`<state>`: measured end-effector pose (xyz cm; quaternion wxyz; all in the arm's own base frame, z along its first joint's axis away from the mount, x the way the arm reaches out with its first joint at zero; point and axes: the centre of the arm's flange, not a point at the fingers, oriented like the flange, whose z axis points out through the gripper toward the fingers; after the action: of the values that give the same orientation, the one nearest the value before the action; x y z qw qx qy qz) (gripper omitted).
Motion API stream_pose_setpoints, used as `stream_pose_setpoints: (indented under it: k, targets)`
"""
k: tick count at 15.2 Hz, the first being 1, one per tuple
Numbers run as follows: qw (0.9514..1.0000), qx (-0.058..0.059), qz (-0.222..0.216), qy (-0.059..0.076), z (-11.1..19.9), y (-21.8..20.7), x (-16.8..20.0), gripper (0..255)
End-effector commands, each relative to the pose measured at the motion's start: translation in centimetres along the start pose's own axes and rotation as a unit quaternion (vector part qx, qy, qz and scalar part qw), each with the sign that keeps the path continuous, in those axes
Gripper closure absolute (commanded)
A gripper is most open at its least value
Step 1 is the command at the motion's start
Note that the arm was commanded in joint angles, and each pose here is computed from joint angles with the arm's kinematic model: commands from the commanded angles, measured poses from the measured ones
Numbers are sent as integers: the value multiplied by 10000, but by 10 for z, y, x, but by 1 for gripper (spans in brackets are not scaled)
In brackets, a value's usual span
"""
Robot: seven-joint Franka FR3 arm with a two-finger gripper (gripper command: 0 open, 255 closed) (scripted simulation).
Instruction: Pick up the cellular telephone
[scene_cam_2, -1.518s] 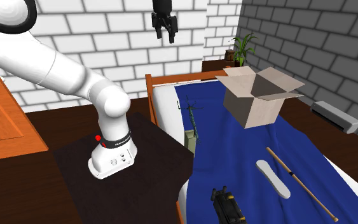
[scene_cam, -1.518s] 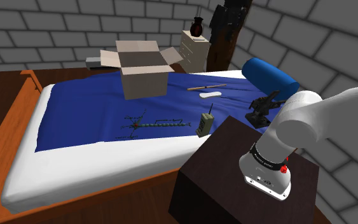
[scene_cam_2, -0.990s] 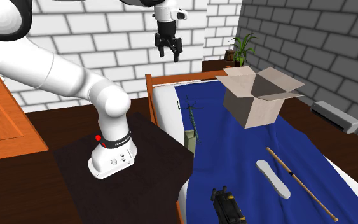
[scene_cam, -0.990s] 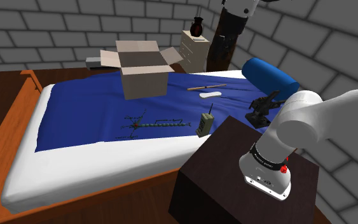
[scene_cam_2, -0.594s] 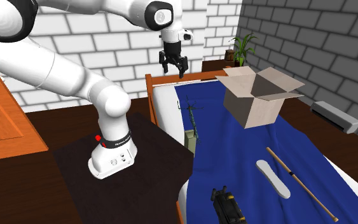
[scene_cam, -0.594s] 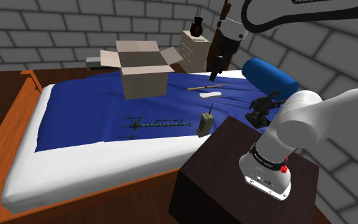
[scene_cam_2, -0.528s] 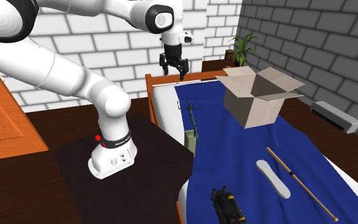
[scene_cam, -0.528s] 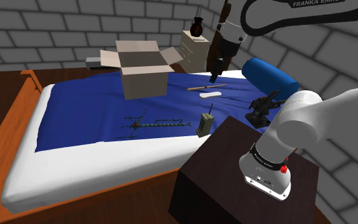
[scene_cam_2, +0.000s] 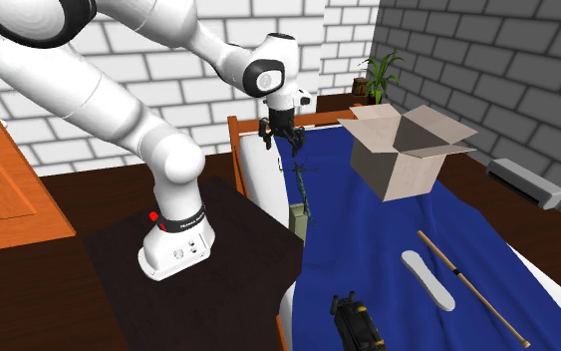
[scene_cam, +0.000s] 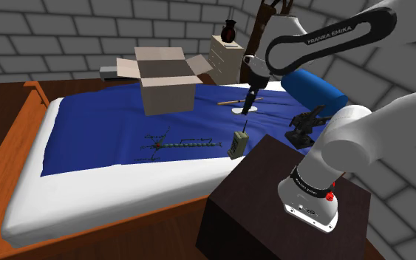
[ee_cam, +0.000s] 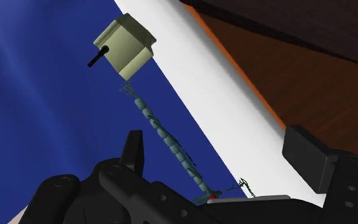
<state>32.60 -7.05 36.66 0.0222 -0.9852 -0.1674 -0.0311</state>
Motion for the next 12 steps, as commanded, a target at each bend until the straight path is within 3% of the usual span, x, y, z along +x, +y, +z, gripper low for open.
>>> stream_pose_setpoints:
  k: [1, 6, 12]
  targets:
    - [9998, 3, -214, -6, 28, 10, -2, 0]
    - [9975, 28, -710, -45, 89, 35, -6, 0]
    - [9914, 58, -1303, -91, 163, 65, -8, 0]
